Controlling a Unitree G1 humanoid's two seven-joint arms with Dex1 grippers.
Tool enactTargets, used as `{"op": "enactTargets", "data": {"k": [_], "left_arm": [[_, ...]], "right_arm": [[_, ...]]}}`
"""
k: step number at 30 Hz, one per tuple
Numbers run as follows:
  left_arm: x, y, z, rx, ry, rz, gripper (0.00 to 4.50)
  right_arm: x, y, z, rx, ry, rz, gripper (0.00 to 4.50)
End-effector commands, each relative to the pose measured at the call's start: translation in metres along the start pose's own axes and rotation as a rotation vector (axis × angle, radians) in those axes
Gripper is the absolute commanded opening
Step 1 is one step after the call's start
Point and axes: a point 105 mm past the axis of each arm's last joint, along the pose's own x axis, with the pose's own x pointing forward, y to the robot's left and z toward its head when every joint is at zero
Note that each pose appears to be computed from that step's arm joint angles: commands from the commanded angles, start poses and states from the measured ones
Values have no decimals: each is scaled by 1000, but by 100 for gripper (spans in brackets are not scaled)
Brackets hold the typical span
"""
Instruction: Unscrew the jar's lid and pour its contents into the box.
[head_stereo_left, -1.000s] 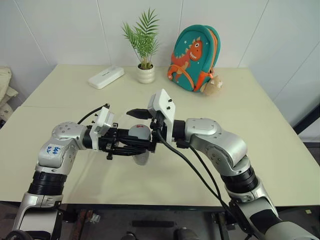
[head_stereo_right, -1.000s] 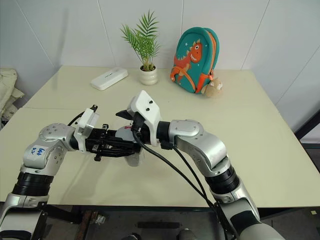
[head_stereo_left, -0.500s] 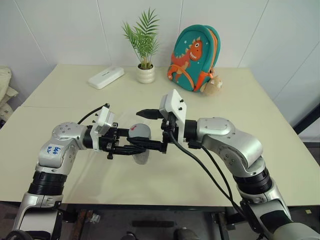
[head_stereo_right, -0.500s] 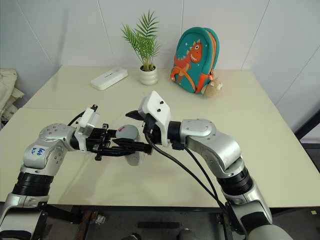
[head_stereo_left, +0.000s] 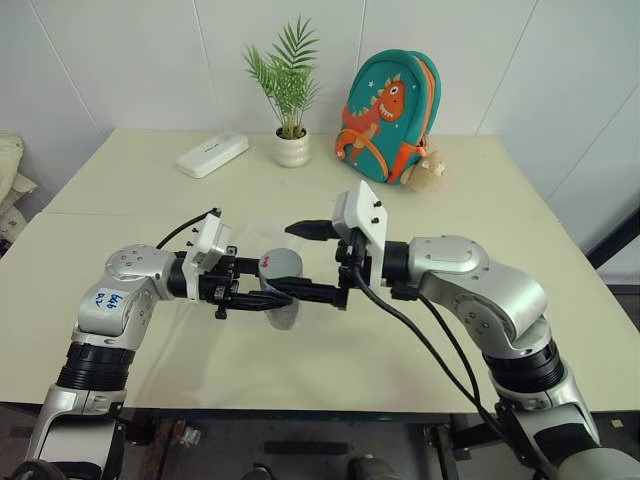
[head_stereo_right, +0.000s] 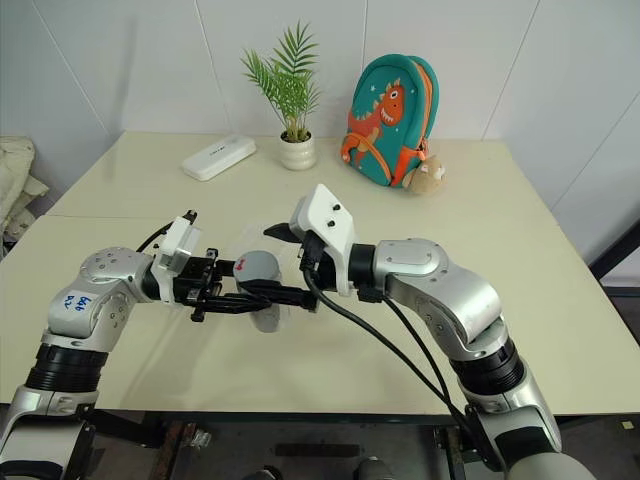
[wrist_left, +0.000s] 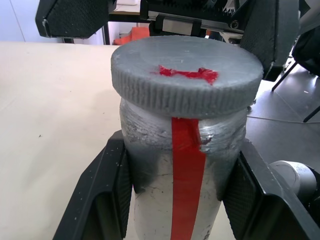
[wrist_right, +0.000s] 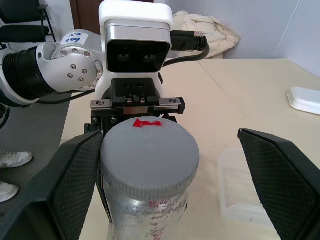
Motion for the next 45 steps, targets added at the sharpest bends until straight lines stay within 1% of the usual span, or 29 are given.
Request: {"op": "enactTargets", "data": {"k": [1,14,21,32,45], "left_arm": [[1,-5,11,53,-19,-44,203],[0,-4,11,55,-16,-44,203],[1,-4,11,57,-15,-47,203],[0,-2,12,62,-12,-49,203],[-3,2,13,72,-1,-52,203]], "right_arm": [[-23,-28,-2,-8,28,-160,450],[-36,-34,-2,-24,56,-193,450],[-42,-23,2,-20,58,-146,450],[-45,-18,1,-13,67,-126,450],[-43,0,10,27,27,-21,450]]}}
